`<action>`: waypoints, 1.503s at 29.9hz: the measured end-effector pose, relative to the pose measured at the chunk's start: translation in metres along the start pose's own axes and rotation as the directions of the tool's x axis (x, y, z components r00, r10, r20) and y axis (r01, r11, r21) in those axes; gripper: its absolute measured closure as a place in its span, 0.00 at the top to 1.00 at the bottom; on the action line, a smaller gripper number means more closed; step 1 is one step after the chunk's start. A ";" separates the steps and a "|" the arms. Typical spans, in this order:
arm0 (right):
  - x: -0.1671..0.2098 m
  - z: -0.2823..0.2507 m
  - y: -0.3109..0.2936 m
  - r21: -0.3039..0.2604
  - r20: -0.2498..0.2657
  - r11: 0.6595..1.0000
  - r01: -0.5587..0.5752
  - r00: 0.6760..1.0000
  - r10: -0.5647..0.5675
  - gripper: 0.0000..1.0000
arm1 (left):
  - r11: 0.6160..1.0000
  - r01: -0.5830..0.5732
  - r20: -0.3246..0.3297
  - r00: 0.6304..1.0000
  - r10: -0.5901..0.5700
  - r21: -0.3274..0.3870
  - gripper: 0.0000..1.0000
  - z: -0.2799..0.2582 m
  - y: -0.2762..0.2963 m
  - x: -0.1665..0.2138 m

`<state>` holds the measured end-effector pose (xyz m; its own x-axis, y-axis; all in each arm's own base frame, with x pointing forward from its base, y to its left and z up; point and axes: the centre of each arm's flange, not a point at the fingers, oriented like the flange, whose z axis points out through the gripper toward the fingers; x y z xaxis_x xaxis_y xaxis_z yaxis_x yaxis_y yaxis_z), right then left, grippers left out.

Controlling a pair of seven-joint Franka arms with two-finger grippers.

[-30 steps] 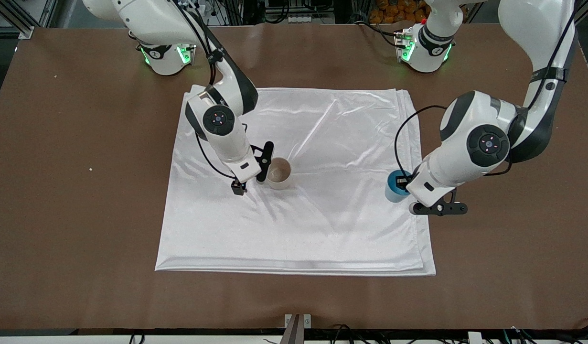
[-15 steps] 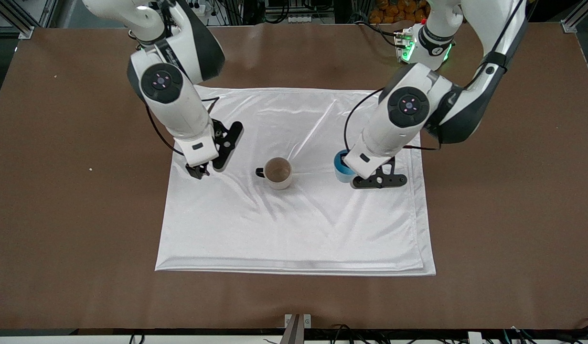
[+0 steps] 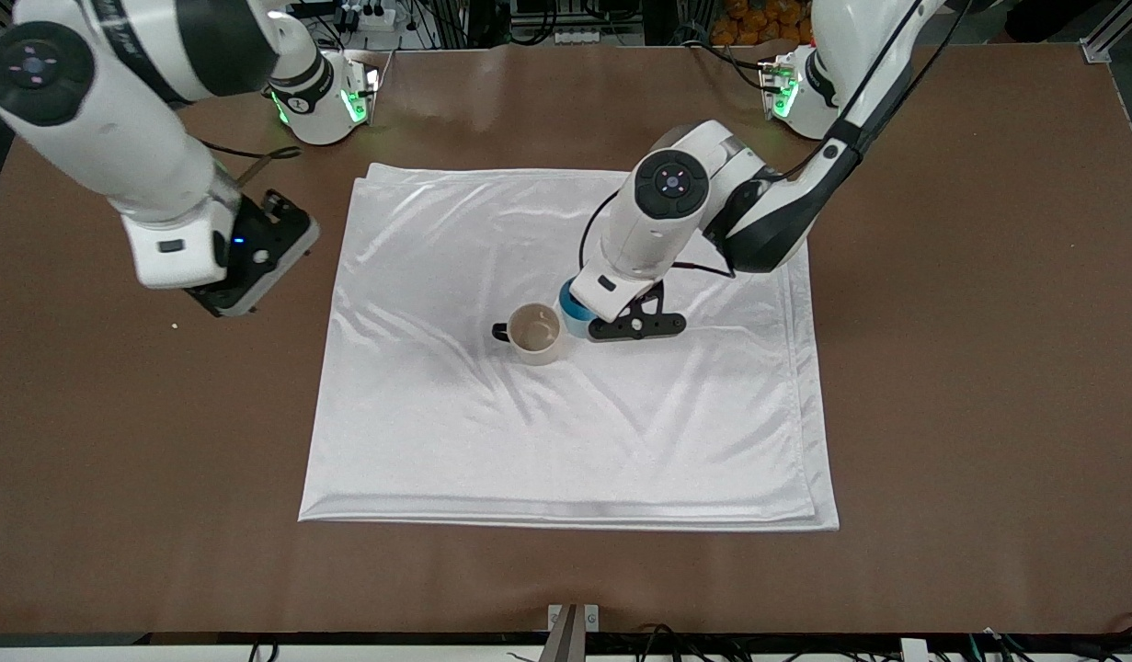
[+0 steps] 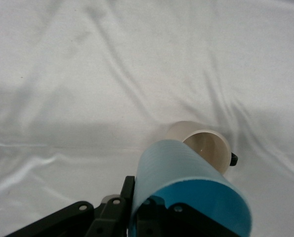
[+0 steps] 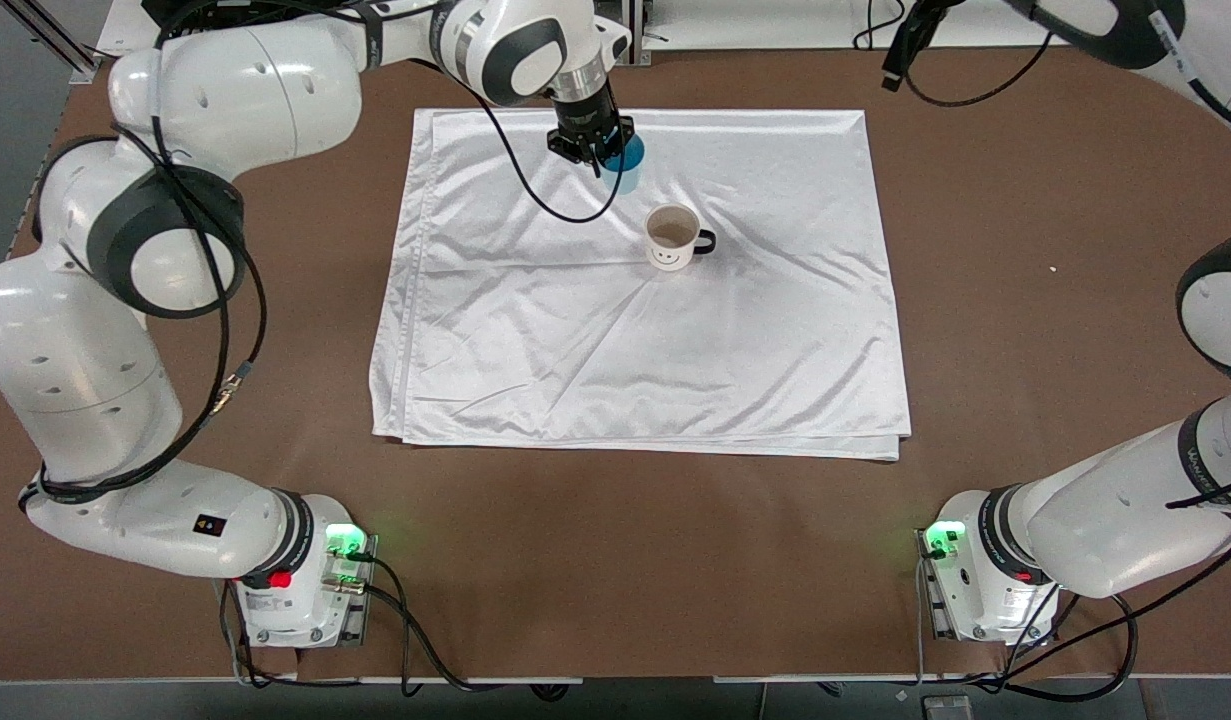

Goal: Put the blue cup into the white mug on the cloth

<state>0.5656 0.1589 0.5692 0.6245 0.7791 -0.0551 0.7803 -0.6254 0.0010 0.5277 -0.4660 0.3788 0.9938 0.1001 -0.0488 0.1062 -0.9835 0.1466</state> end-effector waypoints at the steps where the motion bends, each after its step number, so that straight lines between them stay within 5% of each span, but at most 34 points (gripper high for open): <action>1: -0.009 -0.005 0.009 0.003 0.006 1.000 -0.022 1.000 0.022 1.00 | 1.000 0.002 -0.001 1.000 -0.002 0.002 0.05 0.006 0.004 -0.001; 12: -0.076 -0.032 0.068 0.014 0.033 0.983 -0.182 0.983 0.182 1.00 | 0.999 0.003 -0.058 0.998 -0.001 0.051 0.05 0.060 0.046 -0.028; 21: -0.130 -0.054 0.112 0.027 -0.021 0.934 -0.355 0.934 0.356 1.00 | 0.999 0.015 -0.066 0.998 -0.012 0.033 0.05 0.067 0.059 -0.028; 30: -0.138 -0.058 0.115 0.047 -0.010 0.820 -0.570 0.821 0.571 1.00 | 0.999 0.030 -0.066 0.997 -0.029 0.016 0.05 0.093 0.072 -0.042; 45: -0.134 -0.064 0.111 0.047 -0.004 0.563 -0.825 0.563 0.826 1.00 | 0.999 0.044 -0.073 0.996 -0.042 0.026 0.11 0.104 0.073 -0.042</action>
<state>0.5712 -0.0120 0.6406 0.9966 -0.0780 -0.0262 -0.0780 -0.9970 -0.0009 0.4899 -0.5574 0.2891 0.9883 0.1515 0.0172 0.1485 -0.9818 0.1187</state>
